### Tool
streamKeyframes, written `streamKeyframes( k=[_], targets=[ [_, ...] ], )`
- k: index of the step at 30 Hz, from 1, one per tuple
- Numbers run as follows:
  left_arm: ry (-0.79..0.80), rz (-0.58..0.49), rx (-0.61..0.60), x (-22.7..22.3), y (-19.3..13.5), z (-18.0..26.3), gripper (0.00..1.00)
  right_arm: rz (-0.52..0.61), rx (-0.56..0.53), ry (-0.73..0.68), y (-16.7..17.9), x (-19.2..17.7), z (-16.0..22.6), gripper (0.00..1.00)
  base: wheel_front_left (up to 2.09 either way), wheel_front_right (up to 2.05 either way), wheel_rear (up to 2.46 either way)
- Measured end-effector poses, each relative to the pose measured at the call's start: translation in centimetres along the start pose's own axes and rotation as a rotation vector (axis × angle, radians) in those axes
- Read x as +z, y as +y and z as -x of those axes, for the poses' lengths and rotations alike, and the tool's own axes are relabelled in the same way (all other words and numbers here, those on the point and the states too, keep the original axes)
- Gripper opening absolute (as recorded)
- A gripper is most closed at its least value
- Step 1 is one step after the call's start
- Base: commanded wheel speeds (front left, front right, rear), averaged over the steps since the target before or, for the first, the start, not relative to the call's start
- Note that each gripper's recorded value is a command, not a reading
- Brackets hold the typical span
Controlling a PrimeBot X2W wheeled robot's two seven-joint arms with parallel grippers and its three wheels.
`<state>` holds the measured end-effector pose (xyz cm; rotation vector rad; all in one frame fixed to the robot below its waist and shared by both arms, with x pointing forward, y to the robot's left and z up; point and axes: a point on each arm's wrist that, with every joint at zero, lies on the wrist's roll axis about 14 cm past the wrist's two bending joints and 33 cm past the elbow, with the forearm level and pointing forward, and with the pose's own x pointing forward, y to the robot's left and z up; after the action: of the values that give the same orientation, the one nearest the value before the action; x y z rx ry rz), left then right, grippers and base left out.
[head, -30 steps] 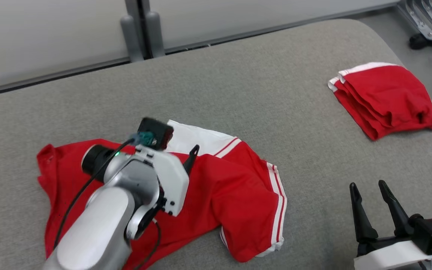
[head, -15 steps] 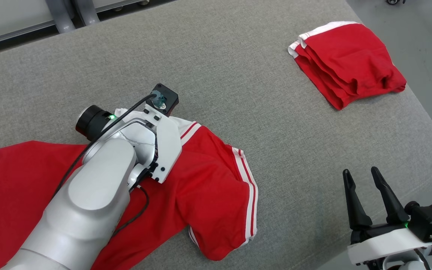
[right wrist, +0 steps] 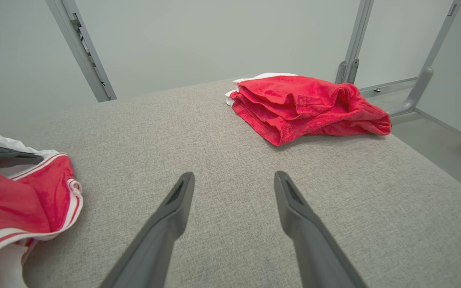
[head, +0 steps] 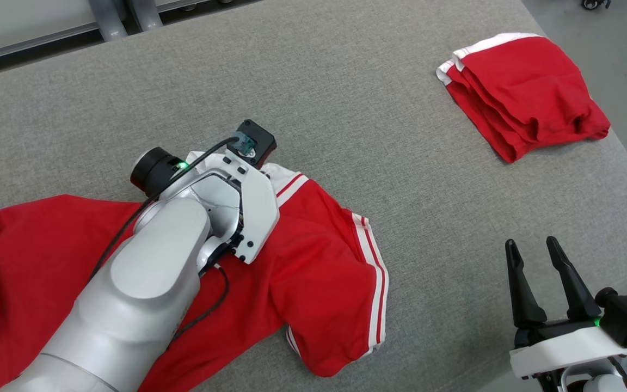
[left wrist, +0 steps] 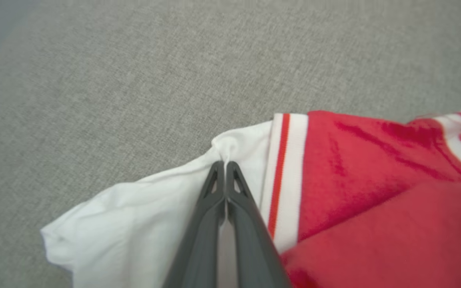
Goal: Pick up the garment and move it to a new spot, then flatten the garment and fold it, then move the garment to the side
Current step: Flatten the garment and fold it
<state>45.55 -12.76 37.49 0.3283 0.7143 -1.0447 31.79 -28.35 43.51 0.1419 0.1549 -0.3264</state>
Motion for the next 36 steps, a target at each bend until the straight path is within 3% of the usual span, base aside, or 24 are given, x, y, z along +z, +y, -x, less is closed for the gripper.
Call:
streamKeyframes(
  k=[3, 8, 17, 24, 27, 28, 29, 36],
  targets=[
    [-0.115, 0.041, 0.024, 1.9, 0.8, 0.4, 0.0, 0.0, 0.007, 0.002, 0.2, -0.1, -0.2, 1.0, 0.0, 0.0, 0.0],
    [-0.319, 0.048, 0.157, 7.2, 5.4, 1.5, 0.0, 0.004, 0.026, 0.011, 0.9, -0.3, -0.9, 1.0, 0.0, 0.0, 0.0],
    [-0.566, 0.034, 0.394, 12.2, 13.0, 2.7, 0.0, 0.015, 0.01, 0.046, 0.6, -1.2, -0.5, 1.0, 0.0, 0.0, 0.0],
    [-0.697, 0.035, 0.536, 12.6, 15.9, 3.2, 0.0, 0.019, -0.014, 0.068, 0.0, -1.7, 0.0, 1.0, 0.0, 0.0, 0.0],
    [-0.643, 0.132, 0.506, 10.9, 15.8, 2.4, 0.0, 0.016, -0.012, 0.063, 0.0, -1.6, 0.0, 1.0, 0.0, 0.0, 0.0],
    [-0.624, 0.137, 0.472, 10.3, 14.8, 1.8, 0.35, 0.016, -0.009, 0.061, 0.1, -1.5, -0.1, 1.0, 0.0, 0.0, 0.0],
    [-0.61, 0.165, 0.43, 9.9, 13.5, 1.4, 1.0, 0.02, -0.001, 0.058, 0.3, -1.5, -0.2, 1.0, 0.0, 0.0, 0.0],
    [-0.63, 0.225, 0.395, 9.2, 12.3, 3.1, 1.0, 0.02, 0.027, 0.023, 0.9, -0.6, -0.8, 1.0, 0.0, 0.0, 0.0]
  ],
)
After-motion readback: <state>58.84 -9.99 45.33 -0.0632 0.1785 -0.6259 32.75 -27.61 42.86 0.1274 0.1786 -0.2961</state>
